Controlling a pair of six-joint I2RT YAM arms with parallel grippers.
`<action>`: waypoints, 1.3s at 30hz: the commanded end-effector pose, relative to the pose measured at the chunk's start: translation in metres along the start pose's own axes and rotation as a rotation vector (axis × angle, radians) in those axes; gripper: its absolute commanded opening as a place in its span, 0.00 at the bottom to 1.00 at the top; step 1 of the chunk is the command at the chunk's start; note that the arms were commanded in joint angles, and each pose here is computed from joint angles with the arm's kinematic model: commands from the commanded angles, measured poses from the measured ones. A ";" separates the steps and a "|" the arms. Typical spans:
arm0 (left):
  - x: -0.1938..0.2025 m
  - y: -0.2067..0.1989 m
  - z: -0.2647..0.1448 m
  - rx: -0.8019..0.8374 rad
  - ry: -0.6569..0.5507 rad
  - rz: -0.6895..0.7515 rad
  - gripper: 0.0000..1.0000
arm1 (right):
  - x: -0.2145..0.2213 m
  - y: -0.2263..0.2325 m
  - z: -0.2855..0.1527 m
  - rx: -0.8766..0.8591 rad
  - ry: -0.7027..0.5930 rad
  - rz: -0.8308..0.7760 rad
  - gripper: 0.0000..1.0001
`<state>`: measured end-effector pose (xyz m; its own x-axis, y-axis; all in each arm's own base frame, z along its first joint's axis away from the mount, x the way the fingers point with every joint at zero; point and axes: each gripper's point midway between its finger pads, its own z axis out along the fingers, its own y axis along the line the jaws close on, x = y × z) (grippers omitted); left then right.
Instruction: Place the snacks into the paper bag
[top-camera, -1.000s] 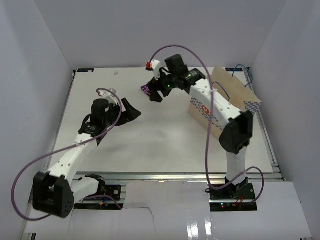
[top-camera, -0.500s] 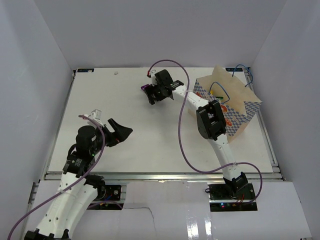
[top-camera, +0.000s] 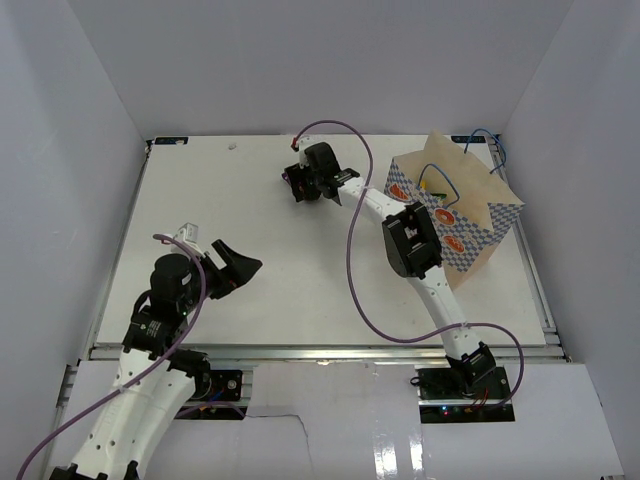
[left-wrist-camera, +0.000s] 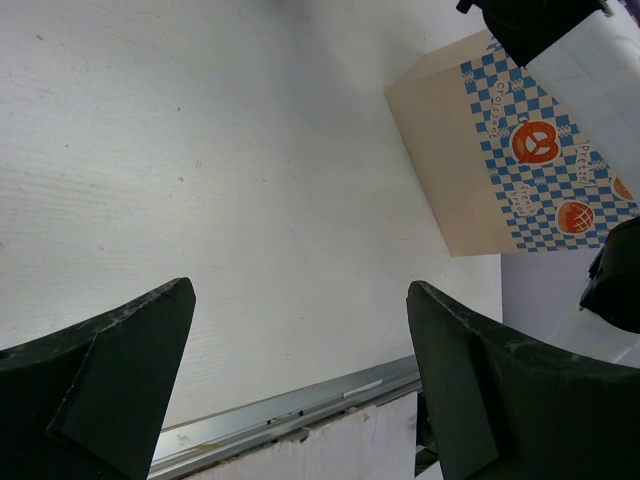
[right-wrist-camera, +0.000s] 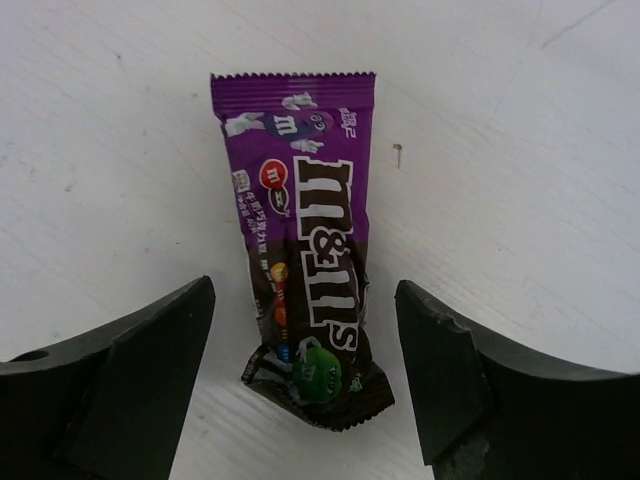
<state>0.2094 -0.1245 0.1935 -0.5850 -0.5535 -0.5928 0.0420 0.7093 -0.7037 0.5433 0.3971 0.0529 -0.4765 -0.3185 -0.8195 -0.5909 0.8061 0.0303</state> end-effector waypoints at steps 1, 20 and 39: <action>-0.011 -0.012 -0.008 0.018 -0.035 -0.010 0.98 | -0.019 -0.010 0.001 0.062 -0.067 0.029 0.77; -0.017 -0.013 -0.016 0.036 -0.088 0.001 0.98 | -0.043 0.076 -0.131 -0.523 -0.104 -0.278 0.11; -0.028 -0.026 0.000 0.113 -0.106 0.139 0.98 | -0.144 -0.091 -0.478 -0.075 -0.478 -0.399 0.08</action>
<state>0.2184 -0.1217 0.2212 -0.4920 -0.5299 -0.6908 0.1500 0.7300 -0.6668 0.3373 0.1638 0.4857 0.2975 -0.2698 -0.9158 -0.7239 0.5617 -0.4006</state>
